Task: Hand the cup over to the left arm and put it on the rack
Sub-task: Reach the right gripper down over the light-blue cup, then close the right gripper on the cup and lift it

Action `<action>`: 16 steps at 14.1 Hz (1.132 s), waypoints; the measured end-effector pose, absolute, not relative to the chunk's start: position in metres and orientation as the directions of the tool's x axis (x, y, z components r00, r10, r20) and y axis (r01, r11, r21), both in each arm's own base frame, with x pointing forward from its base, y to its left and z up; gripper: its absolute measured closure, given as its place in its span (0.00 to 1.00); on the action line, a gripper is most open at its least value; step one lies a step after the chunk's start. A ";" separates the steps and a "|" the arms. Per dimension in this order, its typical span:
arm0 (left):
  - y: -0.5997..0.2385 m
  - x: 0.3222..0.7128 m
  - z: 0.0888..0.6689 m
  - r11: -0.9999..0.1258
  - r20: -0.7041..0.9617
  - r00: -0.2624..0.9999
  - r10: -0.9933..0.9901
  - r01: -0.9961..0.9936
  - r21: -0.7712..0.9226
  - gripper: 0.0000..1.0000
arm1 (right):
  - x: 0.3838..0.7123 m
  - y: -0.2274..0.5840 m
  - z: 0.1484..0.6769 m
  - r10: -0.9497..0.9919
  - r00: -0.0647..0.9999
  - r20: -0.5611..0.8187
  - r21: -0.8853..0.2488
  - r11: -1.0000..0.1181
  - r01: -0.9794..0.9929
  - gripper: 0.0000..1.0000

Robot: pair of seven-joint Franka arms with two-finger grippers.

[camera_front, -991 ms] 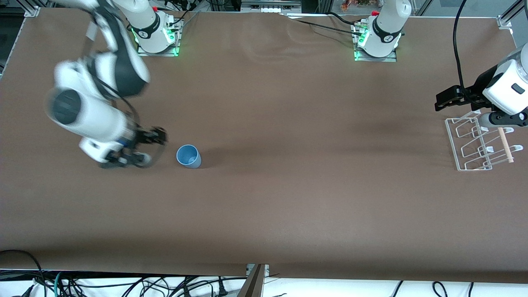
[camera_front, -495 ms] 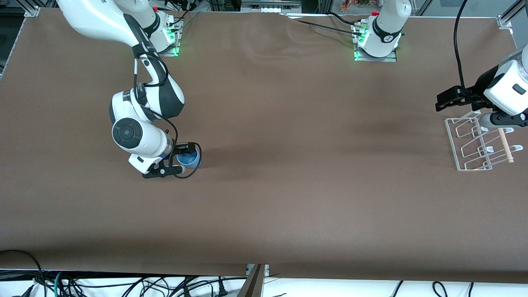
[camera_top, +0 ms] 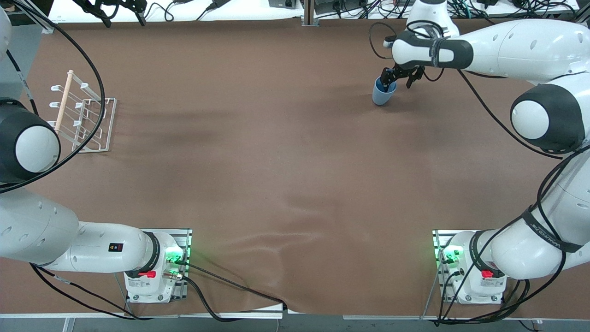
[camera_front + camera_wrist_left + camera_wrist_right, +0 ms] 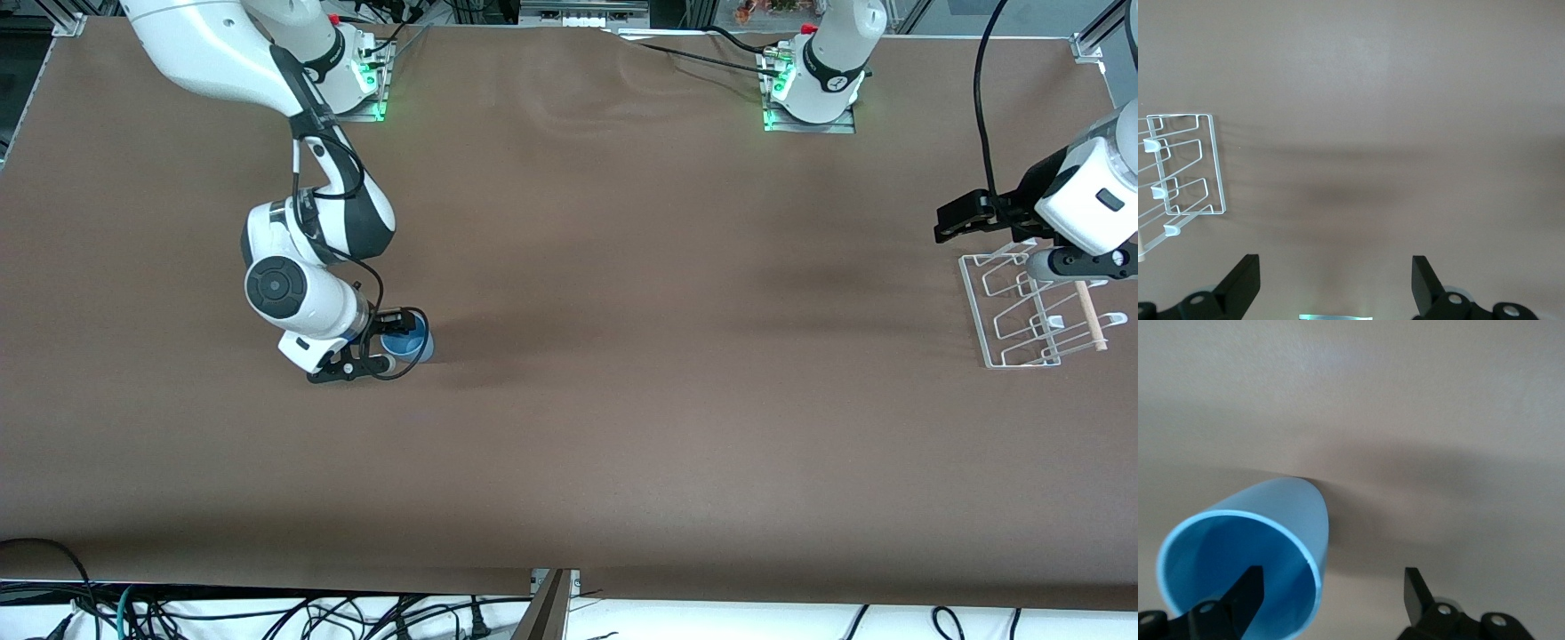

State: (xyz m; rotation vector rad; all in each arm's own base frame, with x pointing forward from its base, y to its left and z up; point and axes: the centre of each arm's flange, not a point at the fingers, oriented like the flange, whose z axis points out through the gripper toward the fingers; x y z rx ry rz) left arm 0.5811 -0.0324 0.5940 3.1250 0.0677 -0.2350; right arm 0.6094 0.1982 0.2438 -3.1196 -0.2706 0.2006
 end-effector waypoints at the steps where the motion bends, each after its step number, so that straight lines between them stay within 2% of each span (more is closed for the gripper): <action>1: -0.032 0.581 0.593 -0.999 -0.151 0.988 0.043 0.044 0.004 0.00 | 0.610 0.197 0.241 0.170 0.977 -0.127 -0.015 -0.985 0.170 0.15; 2: -0.032 0.582 0.593 -0.999 -0.151 0.988 0.043 0.045 0.005 0.00 | 0.610 0.196 0.241 0.168 0.978 -0.125 -0.015 -0.986 0.168 0.28; 4: -0.031 0.582 0.593 -0.999 -0.151 0.987 0.045 0.047 0.007 0.00 | 0.612 0.196 0.244 0.160 0.980 -0.121 -0.023 -0.987 0.159 0.48; 8: -0.028 0.582 0.592 -0.999 -0.154 0.987 0.051 0.053 0.007 0.00 | 0.615 0.208 0.261 0.071 0.983 -0.169 -0.158 -0.986 0.044 0.92; 9: -0.027 0.583 0.589 -0.999 -0.159 0.986 0.051 0.053 0.007 0.00 | 0.617 0.212 0.269 0.060 0.982 -0.180 -0.181 -0.983 0.027 0.96; 12: -0.033 0.585 0.575 -0.997 -0.190 0.981 0.028 0.040 0.060 0.00 | 0.622 0.224 0.299 0.004 0.969 -0.246 -0.195 -0.980 -0.046 0.96; 16: -0.055 0.595 0.560 -0.973 -0.164 0.980 -0.115 -0.078 0.217 0.00 | 0.624 0.269 0.404 -0.063 0.924 -0.378 -0.305 -0.933 -0.188 0.96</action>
